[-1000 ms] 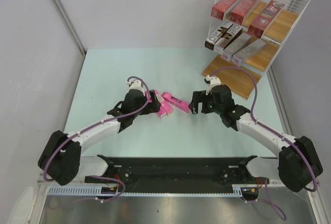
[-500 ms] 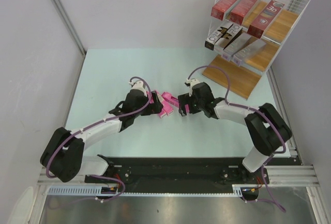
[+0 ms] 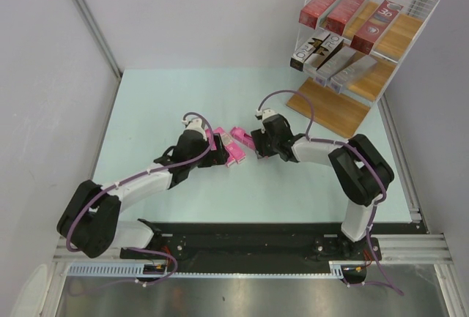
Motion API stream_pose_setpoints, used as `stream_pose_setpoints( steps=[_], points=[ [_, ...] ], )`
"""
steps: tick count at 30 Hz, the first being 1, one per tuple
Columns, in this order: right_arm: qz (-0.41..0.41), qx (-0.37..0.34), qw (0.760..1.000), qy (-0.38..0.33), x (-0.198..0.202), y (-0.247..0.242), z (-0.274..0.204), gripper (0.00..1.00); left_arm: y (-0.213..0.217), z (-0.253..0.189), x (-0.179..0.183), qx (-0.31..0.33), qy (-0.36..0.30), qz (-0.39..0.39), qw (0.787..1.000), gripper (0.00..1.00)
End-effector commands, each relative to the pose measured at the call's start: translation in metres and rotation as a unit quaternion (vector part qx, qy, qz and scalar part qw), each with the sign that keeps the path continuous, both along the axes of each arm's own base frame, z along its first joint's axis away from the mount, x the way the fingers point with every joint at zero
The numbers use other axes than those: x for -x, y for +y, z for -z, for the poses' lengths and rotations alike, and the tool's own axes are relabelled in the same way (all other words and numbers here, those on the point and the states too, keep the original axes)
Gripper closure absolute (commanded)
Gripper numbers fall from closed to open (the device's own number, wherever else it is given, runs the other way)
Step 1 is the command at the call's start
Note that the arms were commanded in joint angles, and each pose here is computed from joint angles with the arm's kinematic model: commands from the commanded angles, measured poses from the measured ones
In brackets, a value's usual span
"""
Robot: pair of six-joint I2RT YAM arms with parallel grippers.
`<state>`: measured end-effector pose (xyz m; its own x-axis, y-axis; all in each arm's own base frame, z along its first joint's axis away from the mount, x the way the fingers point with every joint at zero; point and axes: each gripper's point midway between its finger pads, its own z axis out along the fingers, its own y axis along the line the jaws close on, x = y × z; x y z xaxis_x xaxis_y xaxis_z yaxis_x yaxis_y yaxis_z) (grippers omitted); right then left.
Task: Place and organize the toothpastes onto the shelf
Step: Pick up the toothpaste from the center of the board.
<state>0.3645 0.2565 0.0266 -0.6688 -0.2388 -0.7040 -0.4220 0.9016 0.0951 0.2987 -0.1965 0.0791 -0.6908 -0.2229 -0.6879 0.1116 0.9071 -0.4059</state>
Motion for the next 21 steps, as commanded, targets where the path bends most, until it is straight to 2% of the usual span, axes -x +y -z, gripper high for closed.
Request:
stream_pose_setpoints(
  steps=[1, 8, 14, 16, 21],
  points=[
    [-0.011, 0.017, 1.000, -0.014, -0.002, 0.008, -0.003, 0.41, -0.005, -0.016, -0.005, 0.030, -0.023, 0.002, 0.999, 0.00],
    [-0.027, 0.038, 0.998, -0.035, 0.005, 0.015, -0.012, 0.64, -0.008, -0.025, -0.006, 0.043, -0.026, 0.008, 0.999, 0.00],
    [-0.018, 0.050, 0.997, -0.058, 0.007, 0.007, -0.037, 0.71, -0.011, -0.044, -0.010, 0.060, -0.035, 0.021, 0.997, 0.01],
    [-0.020, 0.047, 0.996, -0.075, 0.008, 0.007, -0.055, 0.71, -0.015, -0.052, -0.011, 0.073, -0.037, 0.035, 0.996, 0.01],
    [-0.037, 0.040, 0.992, -0.117, 0.015, 0.002, -0.102, 0.81, -0.025, -0.073, -0.019, 0.096, -0.040, 0.071, 0.992, 0.00]
  ],
)
